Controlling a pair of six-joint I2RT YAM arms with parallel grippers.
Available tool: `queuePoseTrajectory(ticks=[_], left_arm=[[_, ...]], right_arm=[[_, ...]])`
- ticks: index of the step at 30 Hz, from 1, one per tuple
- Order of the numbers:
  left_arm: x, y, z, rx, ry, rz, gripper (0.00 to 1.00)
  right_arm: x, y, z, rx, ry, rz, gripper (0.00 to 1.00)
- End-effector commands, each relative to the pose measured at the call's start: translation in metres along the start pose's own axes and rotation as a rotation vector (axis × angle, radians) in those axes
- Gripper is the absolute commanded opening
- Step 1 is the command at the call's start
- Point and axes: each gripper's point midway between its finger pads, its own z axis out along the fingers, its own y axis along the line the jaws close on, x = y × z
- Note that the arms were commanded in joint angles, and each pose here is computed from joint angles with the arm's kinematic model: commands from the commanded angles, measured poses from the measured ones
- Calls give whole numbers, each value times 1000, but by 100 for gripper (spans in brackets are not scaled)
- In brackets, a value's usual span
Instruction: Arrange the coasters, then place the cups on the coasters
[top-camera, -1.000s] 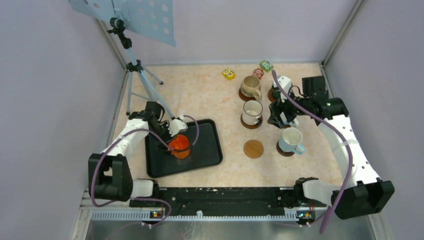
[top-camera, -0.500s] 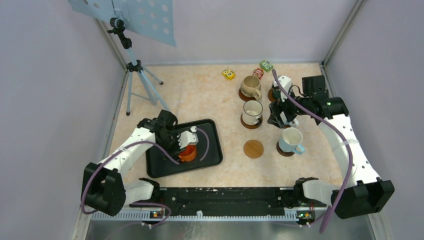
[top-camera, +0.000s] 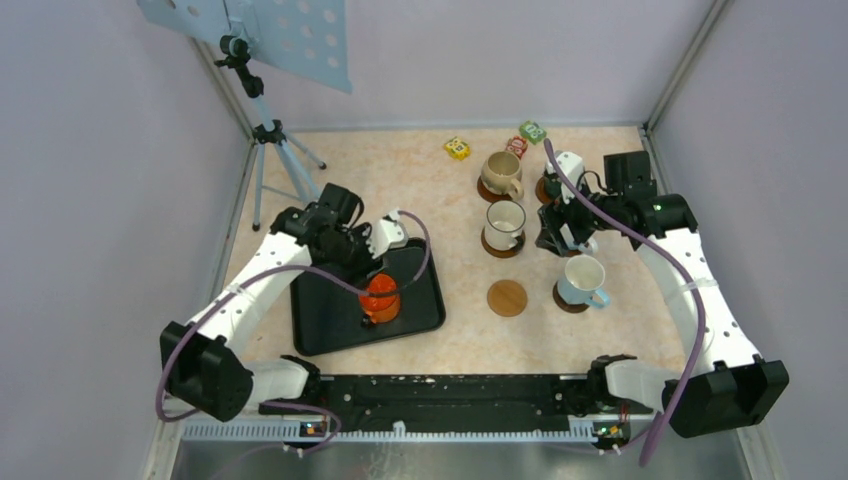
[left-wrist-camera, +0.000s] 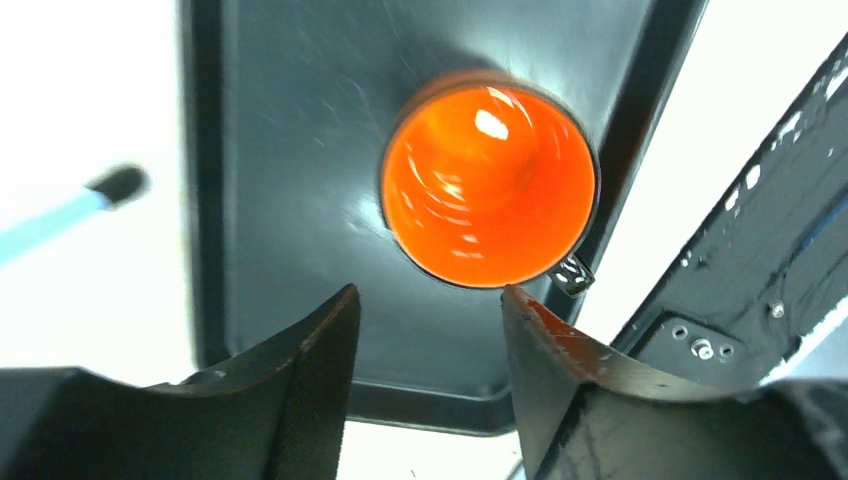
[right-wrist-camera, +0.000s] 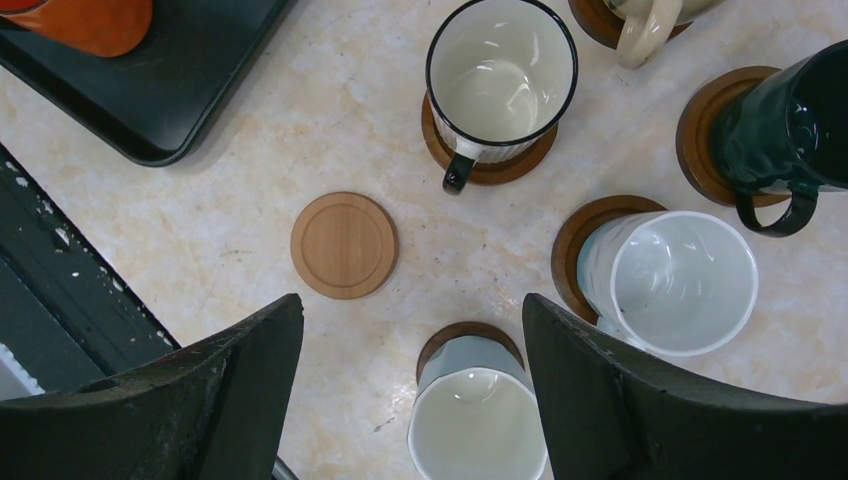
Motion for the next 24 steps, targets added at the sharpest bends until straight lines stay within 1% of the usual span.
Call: queuePoseTrajectory(ticks=[1,3,5,8,11,14,18,21,24], left_arm=[[-41,-3,-27,-12,-91,118,66],[-59,-20,-22,1,-113,206,70],[-68,-39,-11,27,-95,282,72],[-70,-66,10,69,-34,384,75],[-66,-73,33,8,49,495,78],[-63,-66,48,-70,127,573,78],[-64,-53,61,-147,194,623,76],[-64,-37,65,-228,216,635,75],[-62,-23,68,-263,236,621,74]], right_arm=[[-16,1,-6,7,-35,-31,79],[-17,1,-6,8,-38,-29,79],[-18,2,-6,3,-43,-22,80],[-21,3,-6,-5,-42,-7,80],[-23,3,-7,-6,-44,-1,80],[-24,3,-7,-8,-47,2,80],[-23,2,-6,-6,-42,3,80],[-22,2,-7,-6,-38,0,80],[-20,0,-6,3,-31,-4,80]])
